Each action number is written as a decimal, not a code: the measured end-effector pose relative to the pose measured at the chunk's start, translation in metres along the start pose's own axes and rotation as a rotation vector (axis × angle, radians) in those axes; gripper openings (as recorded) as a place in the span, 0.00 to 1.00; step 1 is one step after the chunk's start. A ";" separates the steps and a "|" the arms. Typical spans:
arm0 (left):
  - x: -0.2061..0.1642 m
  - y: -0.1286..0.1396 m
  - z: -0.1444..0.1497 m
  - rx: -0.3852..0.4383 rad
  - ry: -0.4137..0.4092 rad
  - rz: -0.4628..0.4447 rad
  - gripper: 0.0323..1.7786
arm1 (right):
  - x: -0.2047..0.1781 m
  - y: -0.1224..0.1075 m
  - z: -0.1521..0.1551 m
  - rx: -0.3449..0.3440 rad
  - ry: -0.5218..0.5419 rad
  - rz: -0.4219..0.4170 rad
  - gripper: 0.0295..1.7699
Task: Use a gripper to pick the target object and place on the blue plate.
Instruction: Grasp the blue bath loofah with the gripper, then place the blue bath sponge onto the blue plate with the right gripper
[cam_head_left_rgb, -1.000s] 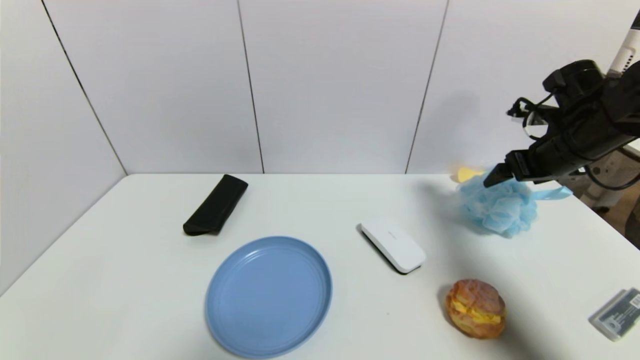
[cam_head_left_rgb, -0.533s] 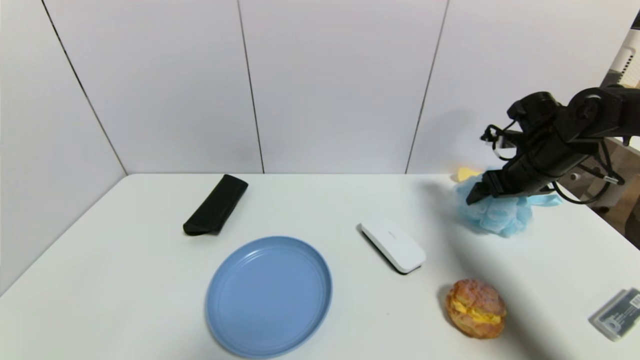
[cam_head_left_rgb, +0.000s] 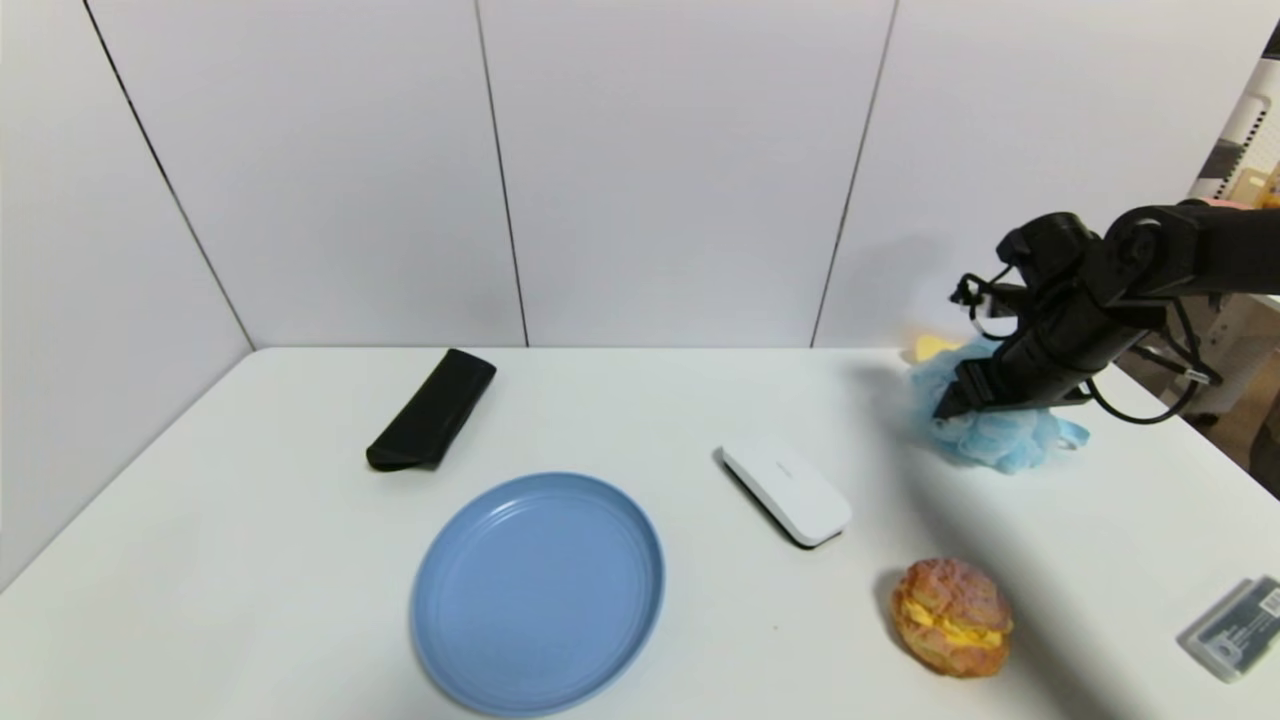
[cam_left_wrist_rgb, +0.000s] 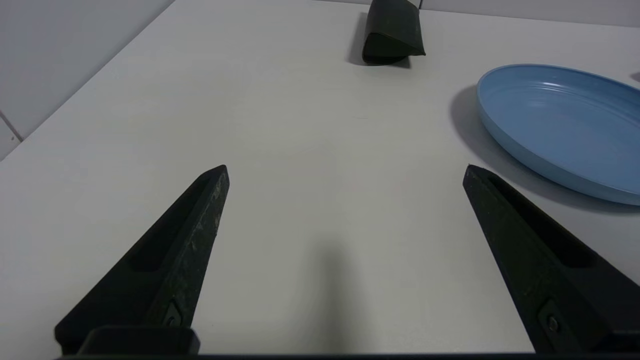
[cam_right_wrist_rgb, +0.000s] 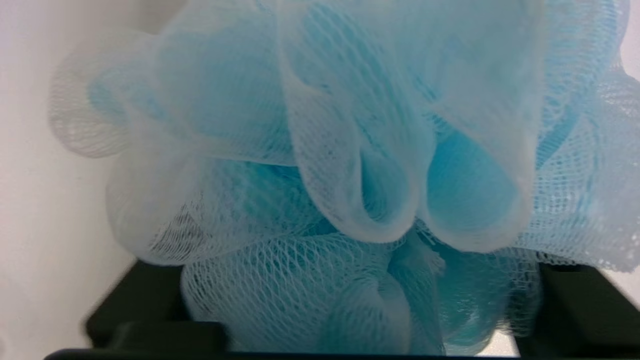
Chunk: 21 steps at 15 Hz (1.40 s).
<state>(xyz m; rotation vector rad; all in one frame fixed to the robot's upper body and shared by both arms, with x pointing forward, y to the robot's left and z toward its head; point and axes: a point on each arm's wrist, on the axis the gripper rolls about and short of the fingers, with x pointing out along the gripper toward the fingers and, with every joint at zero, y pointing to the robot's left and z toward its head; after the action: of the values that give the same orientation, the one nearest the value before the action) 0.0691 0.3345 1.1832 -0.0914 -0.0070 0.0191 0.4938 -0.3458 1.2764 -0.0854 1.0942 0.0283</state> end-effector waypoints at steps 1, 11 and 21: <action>0.000 0.000 0.000 0.000 0.000 0.000 0.95 | 0.001 0.000 0.000 0.001 0.002 -0.001 0.69; 0.000 0.000 0.000 0.000 0.001 0.000 0.95 | -0.035 -0.005 0.001 -0.052 -0.077 -0.013 0.36; 0.000 0.000 0.000 0.000 0.000 0.000 0.95 | -0.127 0.115 0.015 -0.332 -0.401 0.152 0.16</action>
<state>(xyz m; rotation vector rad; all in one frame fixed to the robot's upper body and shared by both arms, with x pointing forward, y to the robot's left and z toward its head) 0.0691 0.3345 1.1831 -0.0910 -0.0066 0.0191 0.4413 -0.2272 1.3891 -0.2828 0.6850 0.3501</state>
